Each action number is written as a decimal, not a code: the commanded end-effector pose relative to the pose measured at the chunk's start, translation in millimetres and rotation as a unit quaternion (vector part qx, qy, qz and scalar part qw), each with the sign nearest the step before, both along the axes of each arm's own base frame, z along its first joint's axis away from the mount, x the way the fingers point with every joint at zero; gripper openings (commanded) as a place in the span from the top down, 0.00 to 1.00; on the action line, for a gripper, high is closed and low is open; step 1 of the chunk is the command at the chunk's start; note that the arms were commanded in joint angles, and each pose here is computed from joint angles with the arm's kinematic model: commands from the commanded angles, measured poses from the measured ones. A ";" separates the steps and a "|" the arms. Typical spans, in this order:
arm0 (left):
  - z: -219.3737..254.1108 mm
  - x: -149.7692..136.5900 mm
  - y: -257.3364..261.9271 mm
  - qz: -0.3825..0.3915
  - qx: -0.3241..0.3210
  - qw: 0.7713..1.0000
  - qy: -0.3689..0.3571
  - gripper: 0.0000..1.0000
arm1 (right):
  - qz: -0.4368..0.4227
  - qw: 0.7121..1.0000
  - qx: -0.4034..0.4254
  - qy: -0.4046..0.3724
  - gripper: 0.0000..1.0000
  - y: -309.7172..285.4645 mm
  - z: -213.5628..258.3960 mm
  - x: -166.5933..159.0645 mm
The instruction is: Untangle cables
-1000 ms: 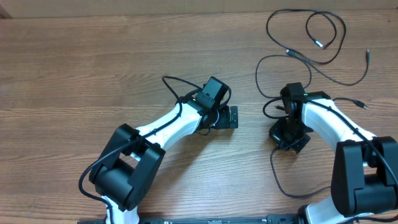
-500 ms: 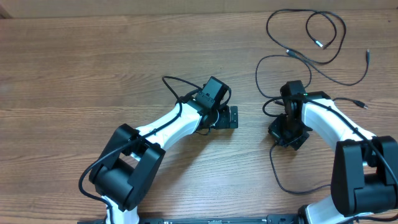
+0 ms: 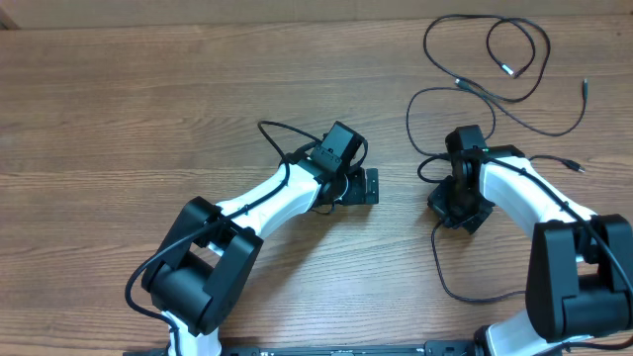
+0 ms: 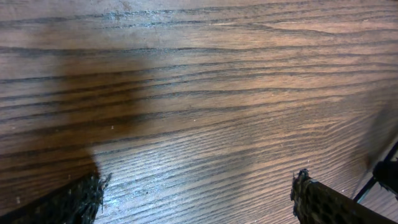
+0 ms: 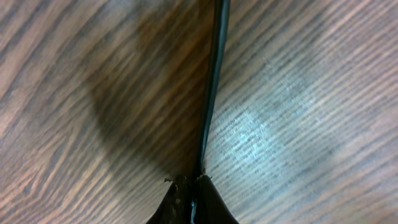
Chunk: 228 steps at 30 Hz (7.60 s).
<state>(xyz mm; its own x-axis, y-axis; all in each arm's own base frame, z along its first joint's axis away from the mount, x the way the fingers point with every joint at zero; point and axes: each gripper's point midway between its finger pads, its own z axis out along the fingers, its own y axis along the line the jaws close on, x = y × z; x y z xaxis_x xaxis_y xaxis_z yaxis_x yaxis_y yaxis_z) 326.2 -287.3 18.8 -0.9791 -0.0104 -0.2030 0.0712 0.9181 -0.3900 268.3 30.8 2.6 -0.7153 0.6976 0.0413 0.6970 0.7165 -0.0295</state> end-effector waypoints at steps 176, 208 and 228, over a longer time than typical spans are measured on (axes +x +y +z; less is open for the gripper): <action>-11.8 -6.9 9.9 0.004 0.020 1.000 0.021 0.00 | -0.167 0.984 -0.057 -0.036 0.96 -137.5 56.0 48.8; -11.9 -6.9 10.2 0.004 0.020 1.000 0.022 0.00 | 0.010 0.991 0.117 -0.056 0.09 -71.8 139.0 44.5; -12.2 -3.7 12.4 0.008 0.027 1.000 0.014 0.00 | -0.048 0.998 0.039 -0.010 0.96 -80.9 115.4 -6.0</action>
<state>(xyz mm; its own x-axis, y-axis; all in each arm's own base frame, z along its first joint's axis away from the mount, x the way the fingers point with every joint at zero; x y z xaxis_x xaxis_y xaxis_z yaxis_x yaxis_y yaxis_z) 323.7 -284.4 17.8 -0.9816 -0.0095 -0.1907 0.0644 0.9237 -0.3777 267.0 -50.0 130.7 -0.6749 0.7342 0.0734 0.7379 0.6723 0.0591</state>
